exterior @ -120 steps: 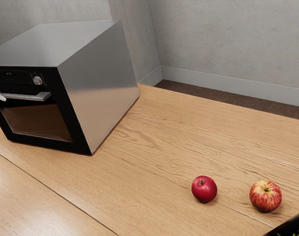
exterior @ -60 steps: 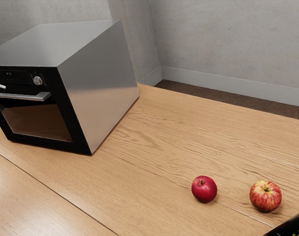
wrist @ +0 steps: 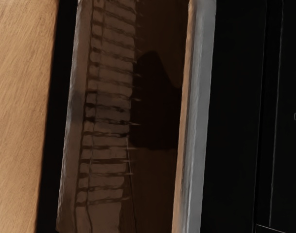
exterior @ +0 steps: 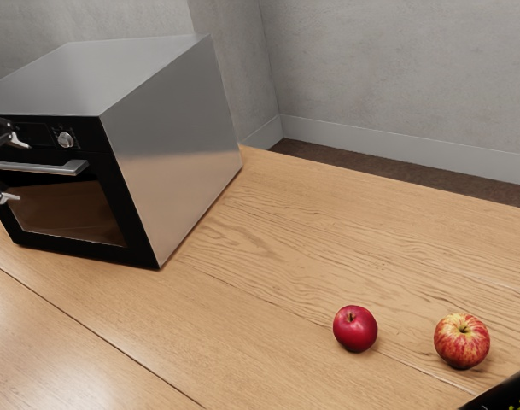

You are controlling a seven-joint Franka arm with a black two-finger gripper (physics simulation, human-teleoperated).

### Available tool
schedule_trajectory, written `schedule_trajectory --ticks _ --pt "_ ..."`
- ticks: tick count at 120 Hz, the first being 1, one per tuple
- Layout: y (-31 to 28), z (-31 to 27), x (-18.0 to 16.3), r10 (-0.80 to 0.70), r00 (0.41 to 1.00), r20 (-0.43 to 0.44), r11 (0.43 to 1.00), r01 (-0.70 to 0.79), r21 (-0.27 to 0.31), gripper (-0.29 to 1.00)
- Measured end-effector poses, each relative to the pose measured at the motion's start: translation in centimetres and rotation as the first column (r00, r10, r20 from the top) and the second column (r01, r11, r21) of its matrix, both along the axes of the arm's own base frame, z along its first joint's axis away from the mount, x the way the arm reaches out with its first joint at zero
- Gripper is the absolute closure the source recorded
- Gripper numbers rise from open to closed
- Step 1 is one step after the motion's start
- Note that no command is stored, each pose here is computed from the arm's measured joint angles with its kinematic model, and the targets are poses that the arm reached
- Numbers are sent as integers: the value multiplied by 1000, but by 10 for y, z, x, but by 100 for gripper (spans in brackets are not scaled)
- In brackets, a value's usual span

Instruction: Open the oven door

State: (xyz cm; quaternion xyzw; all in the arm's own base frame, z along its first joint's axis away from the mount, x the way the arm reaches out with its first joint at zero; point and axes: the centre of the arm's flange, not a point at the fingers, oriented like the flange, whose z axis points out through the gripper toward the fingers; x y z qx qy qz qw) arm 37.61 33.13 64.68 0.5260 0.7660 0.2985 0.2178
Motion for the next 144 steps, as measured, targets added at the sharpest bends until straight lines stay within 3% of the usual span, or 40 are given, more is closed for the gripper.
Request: schedule_trajectory --ticks 71,90,144 --pt "37 -8 23 79 997 -6 997 -79 12 0" --pt "51 -12 12 112 994 -8 994 -112 4 0" --pt "65 -47 34 102 992 -76 995 -102 -1 0"
